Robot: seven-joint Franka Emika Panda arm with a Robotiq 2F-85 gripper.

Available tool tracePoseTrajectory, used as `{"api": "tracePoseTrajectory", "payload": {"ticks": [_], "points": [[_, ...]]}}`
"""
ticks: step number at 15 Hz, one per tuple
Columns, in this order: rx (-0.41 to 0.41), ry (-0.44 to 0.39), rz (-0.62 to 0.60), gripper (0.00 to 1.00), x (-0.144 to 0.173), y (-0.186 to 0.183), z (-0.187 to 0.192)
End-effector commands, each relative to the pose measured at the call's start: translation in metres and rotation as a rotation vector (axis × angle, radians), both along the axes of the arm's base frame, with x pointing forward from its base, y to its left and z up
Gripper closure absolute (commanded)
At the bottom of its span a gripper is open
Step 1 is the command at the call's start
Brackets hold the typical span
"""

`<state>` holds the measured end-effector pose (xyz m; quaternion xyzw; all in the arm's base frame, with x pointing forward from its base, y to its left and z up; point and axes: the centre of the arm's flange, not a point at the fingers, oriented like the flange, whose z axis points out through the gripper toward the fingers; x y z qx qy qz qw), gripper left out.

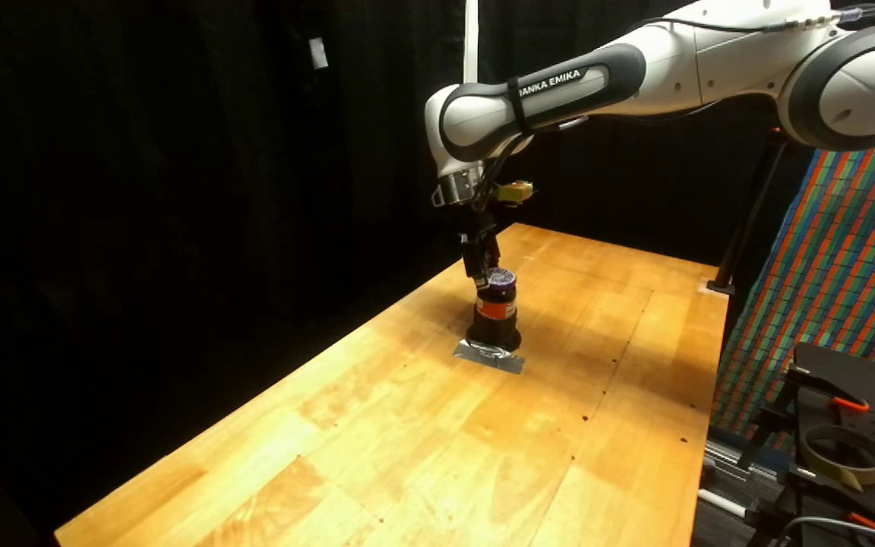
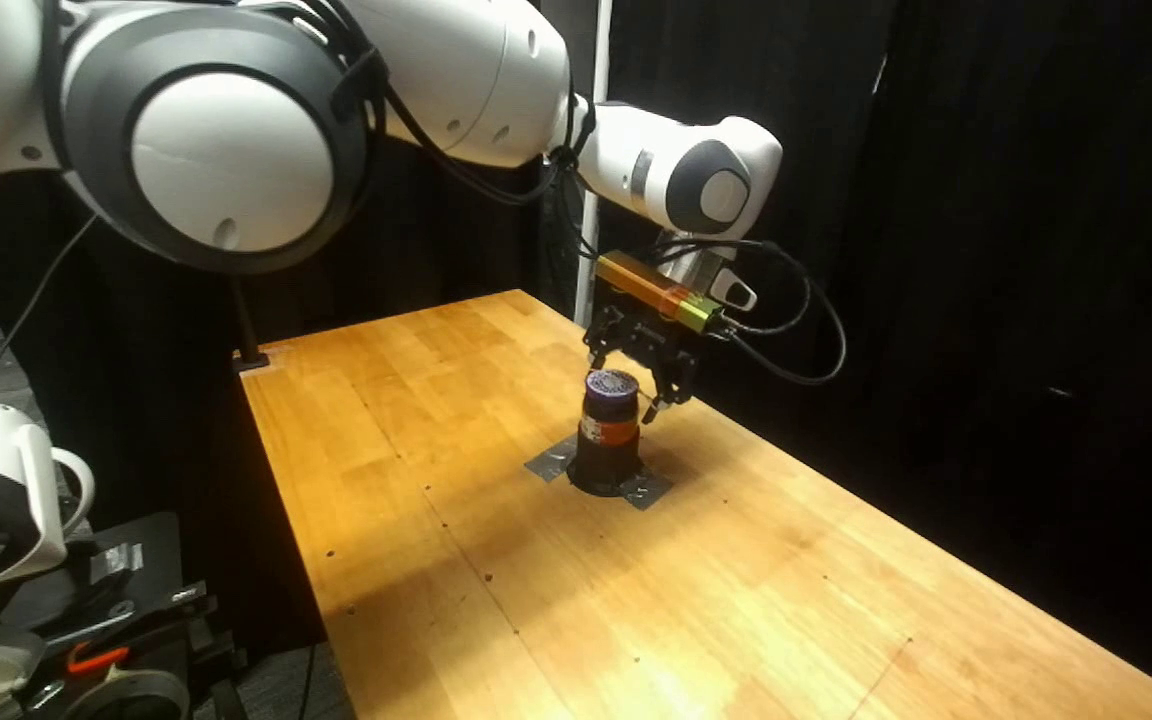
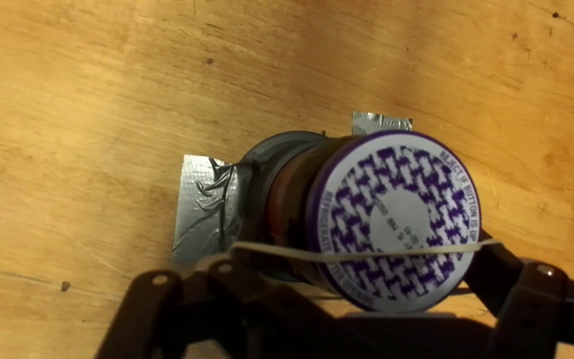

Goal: Put the rubber band on the bottle

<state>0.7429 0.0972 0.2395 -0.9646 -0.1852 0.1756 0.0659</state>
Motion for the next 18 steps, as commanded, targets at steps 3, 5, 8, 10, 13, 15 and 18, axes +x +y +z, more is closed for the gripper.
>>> {"api": "tracePoseTrajectory", "payload": {"ticks": [3, 5, 8, 10, 13, 15, 18], "points": [[-0.072, -0.021, 0.024, 0.0, -0.024, -0.007, 0.021], [-0.072, -0.019, 0.035, 0.0, -0.032, -0.008, 0.026], [-0.064, 0.022, 0.062, 0.0, -0.044, -0.007, 0.023], [-0.072, 0.048, 0.073, 0.0, -0.053, -0.008, 0.017], [-0.081, 0.055, 0.111, 0.0, -0.067, -0.01, 0.01], [-0.102, 0.018, 0.129, 0.0, -0.077, -0.012, 0.005], [-0.132, -0.06, 0.148, 0.0, -0.09, -0.012, -0.001]]}}
